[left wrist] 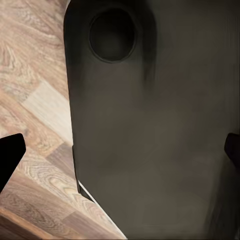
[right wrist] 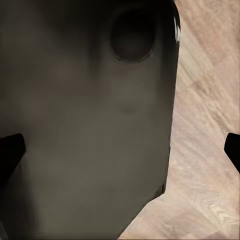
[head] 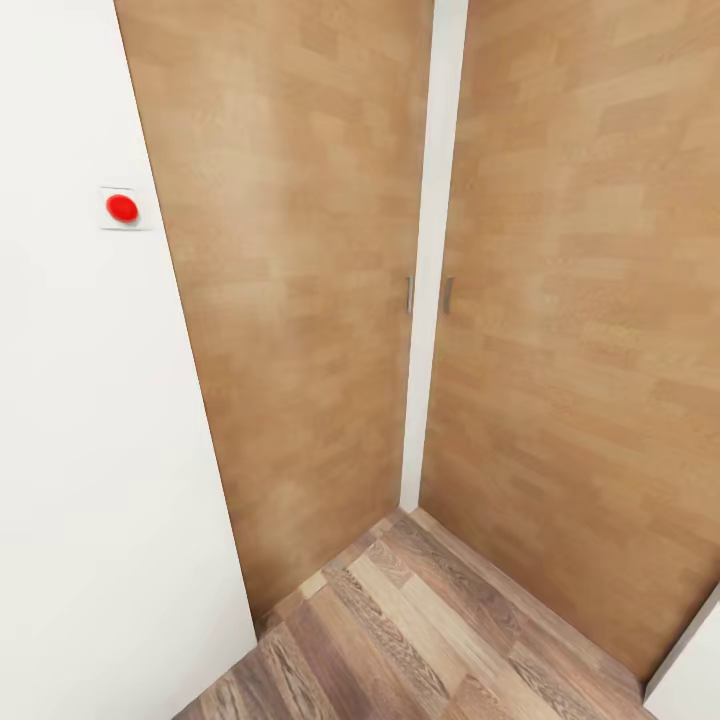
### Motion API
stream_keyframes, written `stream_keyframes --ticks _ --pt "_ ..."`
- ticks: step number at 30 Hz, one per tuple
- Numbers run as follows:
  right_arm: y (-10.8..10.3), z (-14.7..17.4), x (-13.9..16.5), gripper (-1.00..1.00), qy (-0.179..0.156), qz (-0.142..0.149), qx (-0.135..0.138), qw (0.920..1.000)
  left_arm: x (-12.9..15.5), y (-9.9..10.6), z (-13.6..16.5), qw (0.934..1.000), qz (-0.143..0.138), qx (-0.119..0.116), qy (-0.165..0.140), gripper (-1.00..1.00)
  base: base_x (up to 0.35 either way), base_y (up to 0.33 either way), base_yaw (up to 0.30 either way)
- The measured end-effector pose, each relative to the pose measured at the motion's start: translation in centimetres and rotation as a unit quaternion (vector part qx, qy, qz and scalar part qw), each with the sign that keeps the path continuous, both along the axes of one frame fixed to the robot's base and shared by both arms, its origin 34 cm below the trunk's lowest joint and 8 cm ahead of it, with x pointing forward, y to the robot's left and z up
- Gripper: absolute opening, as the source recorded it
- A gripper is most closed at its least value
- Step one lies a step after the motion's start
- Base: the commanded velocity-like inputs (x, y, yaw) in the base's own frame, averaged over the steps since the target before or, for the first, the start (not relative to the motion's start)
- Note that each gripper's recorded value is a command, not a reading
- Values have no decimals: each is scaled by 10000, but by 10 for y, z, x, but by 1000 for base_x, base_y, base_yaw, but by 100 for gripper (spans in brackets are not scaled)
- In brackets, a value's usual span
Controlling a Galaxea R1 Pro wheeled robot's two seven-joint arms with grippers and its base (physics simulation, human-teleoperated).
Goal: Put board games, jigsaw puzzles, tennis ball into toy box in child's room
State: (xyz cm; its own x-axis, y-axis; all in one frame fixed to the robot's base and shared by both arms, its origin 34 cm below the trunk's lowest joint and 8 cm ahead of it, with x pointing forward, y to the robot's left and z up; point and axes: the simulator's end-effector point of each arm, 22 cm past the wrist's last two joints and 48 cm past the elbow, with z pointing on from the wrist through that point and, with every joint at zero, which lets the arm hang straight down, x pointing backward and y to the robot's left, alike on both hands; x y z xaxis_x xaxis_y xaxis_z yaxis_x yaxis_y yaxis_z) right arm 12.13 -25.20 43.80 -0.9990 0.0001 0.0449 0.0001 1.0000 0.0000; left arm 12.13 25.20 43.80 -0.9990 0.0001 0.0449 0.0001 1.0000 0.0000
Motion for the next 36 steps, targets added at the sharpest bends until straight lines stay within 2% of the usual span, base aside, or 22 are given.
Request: stream_keyframes --ticks 7,14,36 --pt "6 0 0 100 12 31 49 10000 1 -6 0 10000 16 -44 -25 100 0 0 0" --pt "33 1 4 100 -57 -42 219 9997 3 -9 0 10000 20 -57 -42 100 0 0 0" --pt "39 1 7 100 -98 -31 255 9996 3 -7 0 10000 17 -49 -48 100 0 0 -2"
